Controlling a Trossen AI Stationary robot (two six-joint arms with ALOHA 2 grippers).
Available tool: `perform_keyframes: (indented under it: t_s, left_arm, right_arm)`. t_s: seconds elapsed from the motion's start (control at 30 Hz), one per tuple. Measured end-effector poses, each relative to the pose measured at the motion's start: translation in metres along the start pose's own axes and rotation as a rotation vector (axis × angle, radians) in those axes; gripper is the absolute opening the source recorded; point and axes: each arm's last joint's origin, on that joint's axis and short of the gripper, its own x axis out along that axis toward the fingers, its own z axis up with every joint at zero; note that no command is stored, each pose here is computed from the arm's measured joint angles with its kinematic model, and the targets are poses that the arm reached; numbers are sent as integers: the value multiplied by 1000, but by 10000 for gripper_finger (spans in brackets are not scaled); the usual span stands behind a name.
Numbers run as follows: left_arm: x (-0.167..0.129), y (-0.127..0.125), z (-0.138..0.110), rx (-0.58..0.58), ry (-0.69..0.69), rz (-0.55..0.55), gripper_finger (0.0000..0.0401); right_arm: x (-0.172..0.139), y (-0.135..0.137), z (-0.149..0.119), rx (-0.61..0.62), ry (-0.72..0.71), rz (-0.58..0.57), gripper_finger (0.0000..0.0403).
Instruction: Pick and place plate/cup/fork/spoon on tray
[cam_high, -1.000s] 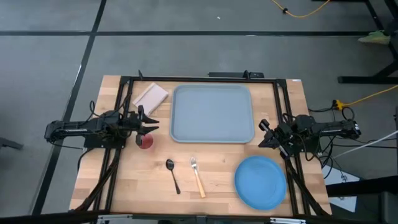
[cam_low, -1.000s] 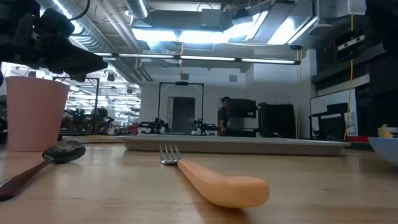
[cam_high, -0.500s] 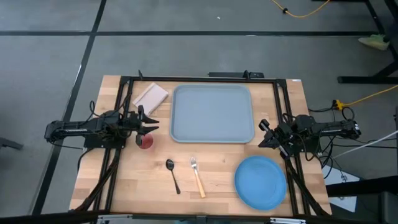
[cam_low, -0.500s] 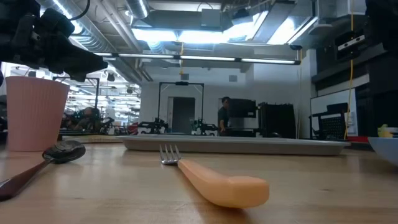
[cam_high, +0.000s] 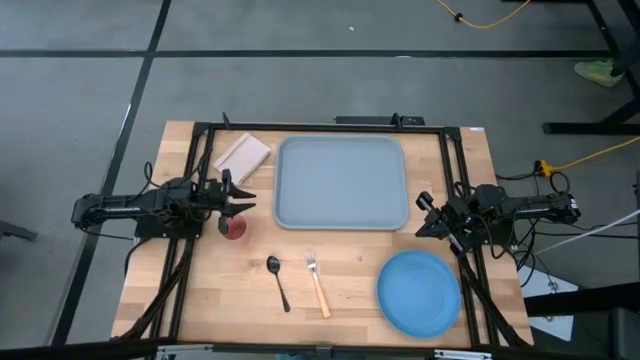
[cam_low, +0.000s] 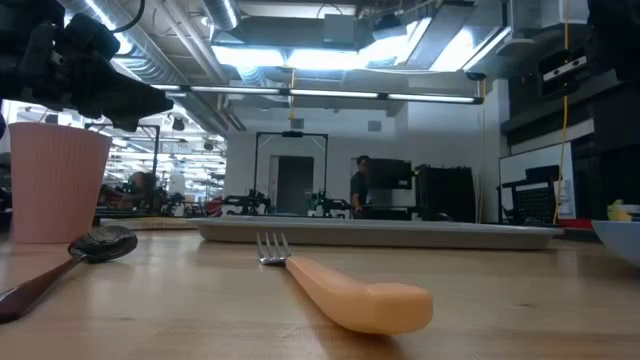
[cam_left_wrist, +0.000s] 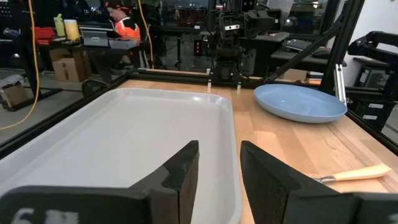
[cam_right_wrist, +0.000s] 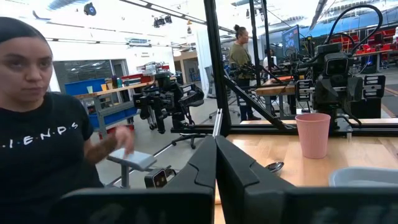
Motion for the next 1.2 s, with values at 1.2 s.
perform_keyframes:
  t_s: [1.2]
  left_arm:
    - [-5, -6, 62, -39, -29, 19, 108]
  right_arm:
    - [-4, -14, 6, -30, -141, -512, 6]
